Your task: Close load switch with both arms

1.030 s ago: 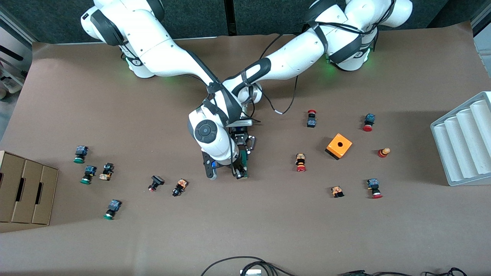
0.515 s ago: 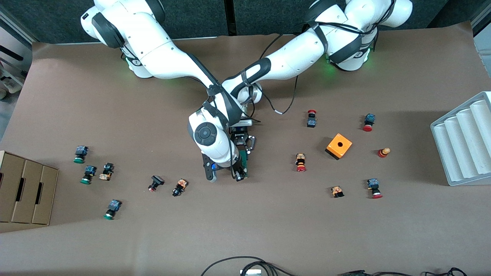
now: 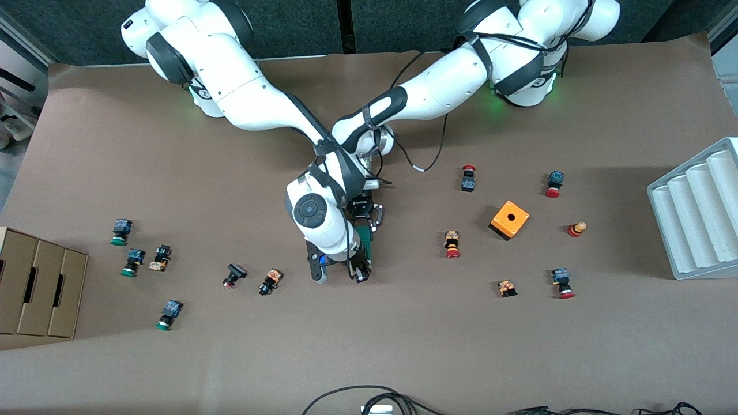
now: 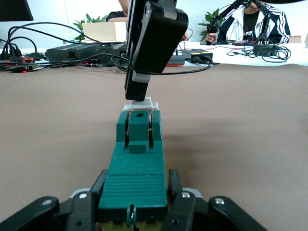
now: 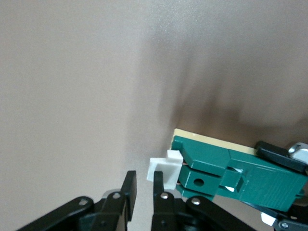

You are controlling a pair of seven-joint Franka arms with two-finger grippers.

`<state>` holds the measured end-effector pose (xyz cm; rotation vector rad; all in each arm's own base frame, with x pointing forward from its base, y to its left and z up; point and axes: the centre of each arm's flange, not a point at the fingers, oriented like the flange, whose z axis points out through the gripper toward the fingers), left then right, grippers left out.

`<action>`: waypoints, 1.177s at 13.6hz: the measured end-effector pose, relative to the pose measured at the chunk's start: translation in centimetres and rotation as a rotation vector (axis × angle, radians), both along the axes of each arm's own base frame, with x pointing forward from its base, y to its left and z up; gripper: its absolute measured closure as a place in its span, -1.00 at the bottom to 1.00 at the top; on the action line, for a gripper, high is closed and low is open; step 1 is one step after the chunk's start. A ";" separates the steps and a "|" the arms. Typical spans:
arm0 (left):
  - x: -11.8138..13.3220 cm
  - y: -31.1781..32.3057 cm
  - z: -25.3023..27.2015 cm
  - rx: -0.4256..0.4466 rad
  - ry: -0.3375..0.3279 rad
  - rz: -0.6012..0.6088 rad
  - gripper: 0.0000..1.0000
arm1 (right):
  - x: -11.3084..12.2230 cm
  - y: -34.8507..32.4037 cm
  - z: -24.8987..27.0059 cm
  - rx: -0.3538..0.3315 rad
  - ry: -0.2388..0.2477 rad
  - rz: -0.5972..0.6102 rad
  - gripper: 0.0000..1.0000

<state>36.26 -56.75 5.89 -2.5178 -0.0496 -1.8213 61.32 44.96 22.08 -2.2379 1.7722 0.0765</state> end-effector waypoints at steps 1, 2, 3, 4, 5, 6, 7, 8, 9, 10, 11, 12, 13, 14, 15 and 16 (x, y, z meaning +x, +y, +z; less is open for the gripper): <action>0.0 0.0 0.0 0.000 0.000 0.000 -0.07 | 0.1 0.0 0.0 0.001 -0.001 0.000 0.59; 0.0 0.0 0.0 0.000 0.000 0.000 -0.07 | 0.1 0.0 0.1 0.001 -0.003 -0.001 0.58; 0.0 0.0 0.0 0.000 0.000 0.000 -0.07 | 0.2 -0.1 0.1 0.001 -0.003 -0.001 0.52; 0.0 0.0 0.0 0.000 0.000 0.000 -0.07 | 0.5 -0.3 0.2 0.000 -0.003 -0.005 0.52; 0.0 0.0 0.0 0.000 0.000 0.000 -0.07 | 1.1 -0.8 0.7 0.001 -0.002 -0.012 0.40; 0.0 0.0 0.0 0.001 0.000 0.000 -0.07 | 1.8 -1.5 1.8 0.004 -0.008 -0.014 0.20; 0.0 0.0 0.0 0.001 -0.001 0.000 -0.07 | 2.6 -2.2 3.4 0.002 -0.022 0.000 0.03; 0.0 0.0 0.0 0.001 -0.001 0.000 -0.07 | 3.4 -3.2 5.3 -0.009 -0.035 0.025 -0.17; 0.0 0.0 0.0 0.001 -0.001 -0.001 -0.07 | 4.1 -4.6 7.4 -0.022 -0.040 0.056 -0.34; 0.0 0.0 0.0 0.001 -0.001 -0.001 -0.08 | 4.7 -6.2 9.5 -0.035 -0.040 0.099 -0.56; 0.0 0.0 0.0 0.002 -0.002 -0.002 -0.11 | 5.1 -8.0 11.8 -0.049 -0.037 0.152 -0.74; 0.0 0.0 0.0 0.002 -0.002 -0.003 -0.11 | 5.3 -10.0 14.0 -0.063 -0.031 0.212 -0.96; -0.1 -0.1 0.0 0.002 -0.002 -0.008 -0.22 | 5.3 -12.0 16.0 -0.074 -0.022 0.272 -0.99; -0.3 -0.3 0.0 0.001 -0.003 -0.013 -0.39 | 5.0 -14.1 17.8 -0.082 -0.010 0.328 -0.99; -0.5 -0.5 0.1 0.000 -0.004 -0.017 -0.60 | 4.7 -16.3 19.4 -0.085 -0.002 0.373 -0.99; -0.6 -0.6 0.1 -0.001 -0.005 -0.020 -0.82 | 4.2 -18.3 20.9 -0.089 0.003 0.418 -0.99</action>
